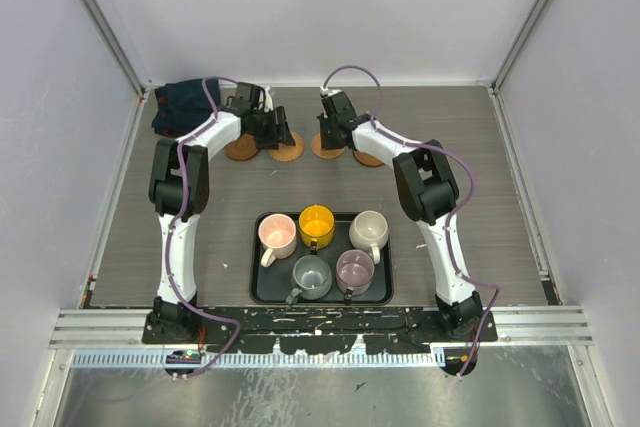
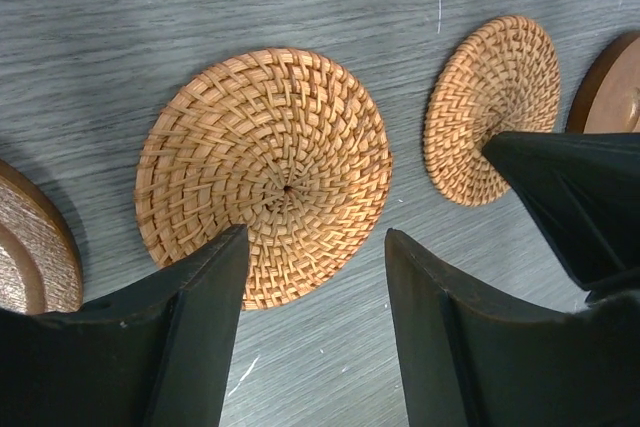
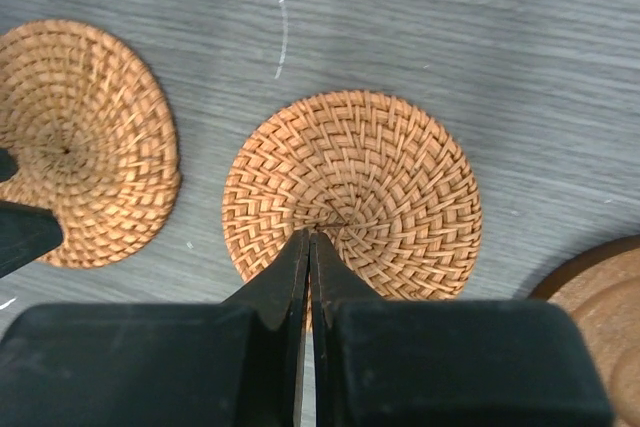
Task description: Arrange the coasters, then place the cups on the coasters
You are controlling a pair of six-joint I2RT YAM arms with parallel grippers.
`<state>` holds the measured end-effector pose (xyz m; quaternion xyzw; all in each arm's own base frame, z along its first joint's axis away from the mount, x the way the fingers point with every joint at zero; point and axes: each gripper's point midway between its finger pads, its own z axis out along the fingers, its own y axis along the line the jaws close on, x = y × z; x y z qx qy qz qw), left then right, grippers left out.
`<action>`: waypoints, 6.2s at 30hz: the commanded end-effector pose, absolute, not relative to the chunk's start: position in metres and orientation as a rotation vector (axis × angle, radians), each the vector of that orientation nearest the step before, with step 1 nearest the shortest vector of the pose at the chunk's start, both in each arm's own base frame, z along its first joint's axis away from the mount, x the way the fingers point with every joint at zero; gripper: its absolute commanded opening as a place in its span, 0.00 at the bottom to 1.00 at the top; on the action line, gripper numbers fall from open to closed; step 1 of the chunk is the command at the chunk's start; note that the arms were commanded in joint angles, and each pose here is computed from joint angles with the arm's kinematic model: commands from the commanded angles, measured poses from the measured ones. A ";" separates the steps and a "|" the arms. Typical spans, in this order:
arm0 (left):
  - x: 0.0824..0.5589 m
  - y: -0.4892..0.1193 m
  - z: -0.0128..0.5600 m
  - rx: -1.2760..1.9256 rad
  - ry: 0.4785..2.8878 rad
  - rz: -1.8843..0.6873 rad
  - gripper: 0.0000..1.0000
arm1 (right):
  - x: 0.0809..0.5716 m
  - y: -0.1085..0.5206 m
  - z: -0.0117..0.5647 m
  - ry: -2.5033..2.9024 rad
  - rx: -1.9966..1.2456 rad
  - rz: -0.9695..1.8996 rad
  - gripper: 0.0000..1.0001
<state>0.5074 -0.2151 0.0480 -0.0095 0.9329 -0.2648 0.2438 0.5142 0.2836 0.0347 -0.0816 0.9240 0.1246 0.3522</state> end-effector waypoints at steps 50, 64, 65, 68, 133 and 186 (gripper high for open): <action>0.386 -0.228 0.152 0.095 2.327 -0.876 0.64 | 0.432 0.121 0.104 2.290 0.134 -0.060 0.29; 0.362 -0.204 0.138 -0.002 2.336 -0.730 0.65 | 0.427 0.140 0.050 2.431 0.115 0.028 0.27; 0.362 -0.201 0.138 -0.020 2.332 -0.712 0.65 | 0.427 0.142 0.047 2.440 0.114 0.035 0.27; 0.364 -0.196 0.140 -0.053 2.314 -0.683 0.66 | 0.428 0.146 0.042 2.454 0.109 0.050 0.26; 0.364 -0.195 0.124 -0.105 2.368 -0.690 0.67 | 0.431 0.048 0.008 2.480 0.460 -0.081 0.25; 0.370 -0.195 0.119 -0.115 2.380 -0.676 0.67 | 0.472 0.069 0.024 2.446 0.394 -0.067 0.24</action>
